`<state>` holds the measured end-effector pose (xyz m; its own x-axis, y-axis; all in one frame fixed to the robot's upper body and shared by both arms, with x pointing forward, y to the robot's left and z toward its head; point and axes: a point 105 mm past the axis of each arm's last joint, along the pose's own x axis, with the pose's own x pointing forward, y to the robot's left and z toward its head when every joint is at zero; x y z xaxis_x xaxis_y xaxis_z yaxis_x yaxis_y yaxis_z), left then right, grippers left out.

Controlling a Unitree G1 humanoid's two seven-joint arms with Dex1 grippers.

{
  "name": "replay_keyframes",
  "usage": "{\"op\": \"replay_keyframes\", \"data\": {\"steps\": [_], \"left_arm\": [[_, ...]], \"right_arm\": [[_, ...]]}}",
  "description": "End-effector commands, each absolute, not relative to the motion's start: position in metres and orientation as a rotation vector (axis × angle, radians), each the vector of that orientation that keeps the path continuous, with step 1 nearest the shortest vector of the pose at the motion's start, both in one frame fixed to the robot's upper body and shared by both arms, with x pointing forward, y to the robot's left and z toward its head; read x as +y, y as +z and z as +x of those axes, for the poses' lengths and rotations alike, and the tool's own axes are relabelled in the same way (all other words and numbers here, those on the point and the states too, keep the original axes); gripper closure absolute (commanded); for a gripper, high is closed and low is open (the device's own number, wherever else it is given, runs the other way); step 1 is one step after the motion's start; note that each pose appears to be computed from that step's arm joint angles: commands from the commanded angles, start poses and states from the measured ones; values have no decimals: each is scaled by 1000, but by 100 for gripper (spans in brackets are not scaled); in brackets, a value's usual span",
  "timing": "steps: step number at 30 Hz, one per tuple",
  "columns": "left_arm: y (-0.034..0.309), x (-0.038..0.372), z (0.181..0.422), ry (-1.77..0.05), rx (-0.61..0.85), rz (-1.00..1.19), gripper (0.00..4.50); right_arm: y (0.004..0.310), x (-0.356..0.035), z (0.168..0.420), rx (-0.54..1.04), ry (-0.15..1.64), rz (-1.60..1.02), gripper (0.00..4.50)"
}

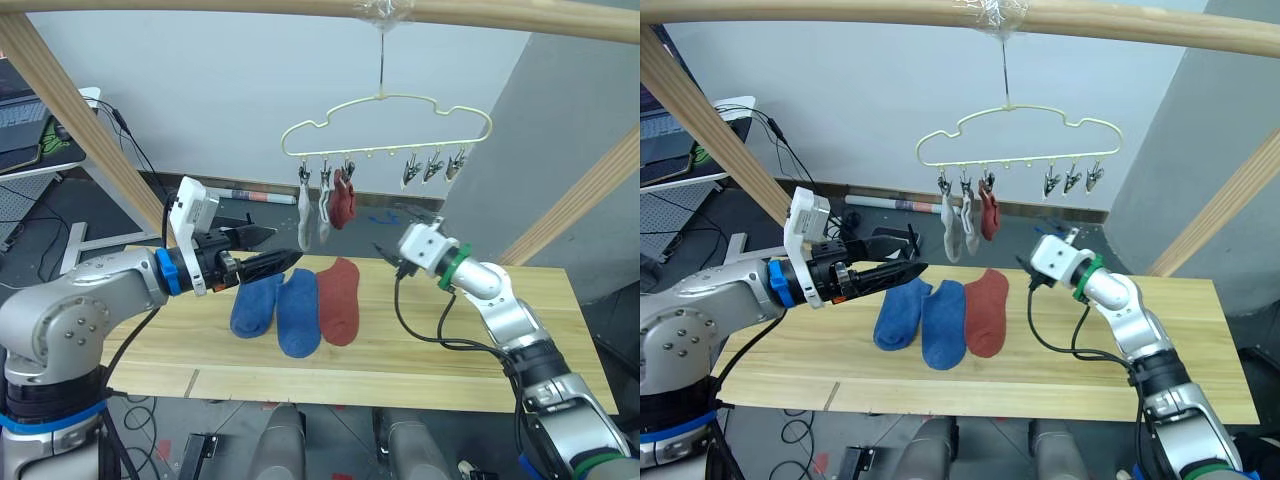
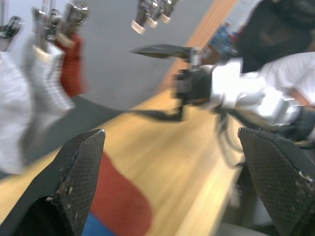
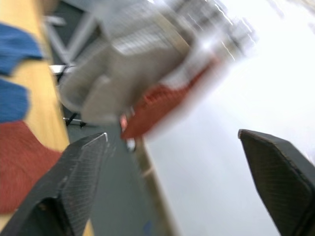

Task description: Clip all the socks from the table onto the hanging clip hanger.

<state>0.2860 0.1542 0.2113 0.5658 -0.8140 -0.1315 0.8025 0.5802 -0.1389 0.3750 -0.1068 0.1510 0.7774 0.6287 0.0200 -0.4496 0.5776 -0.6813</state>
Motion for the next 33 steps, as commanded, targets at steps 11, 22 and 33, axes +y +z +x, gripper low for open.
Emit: {"op": "replay_keyframes", "data": {"steps": [11,22,33], "left_arm": [[206,124,272,-1049,-110,275,0],[227,114,284,-1021,-258,269,0],[227,115,287,-1007,-266,285,0]], "right_arm": [[207,-115,349,-133,385,-65,43],[221,-97,363,-152,353,-38,128],[223,-97,369,-148,335,-17,148]]}}
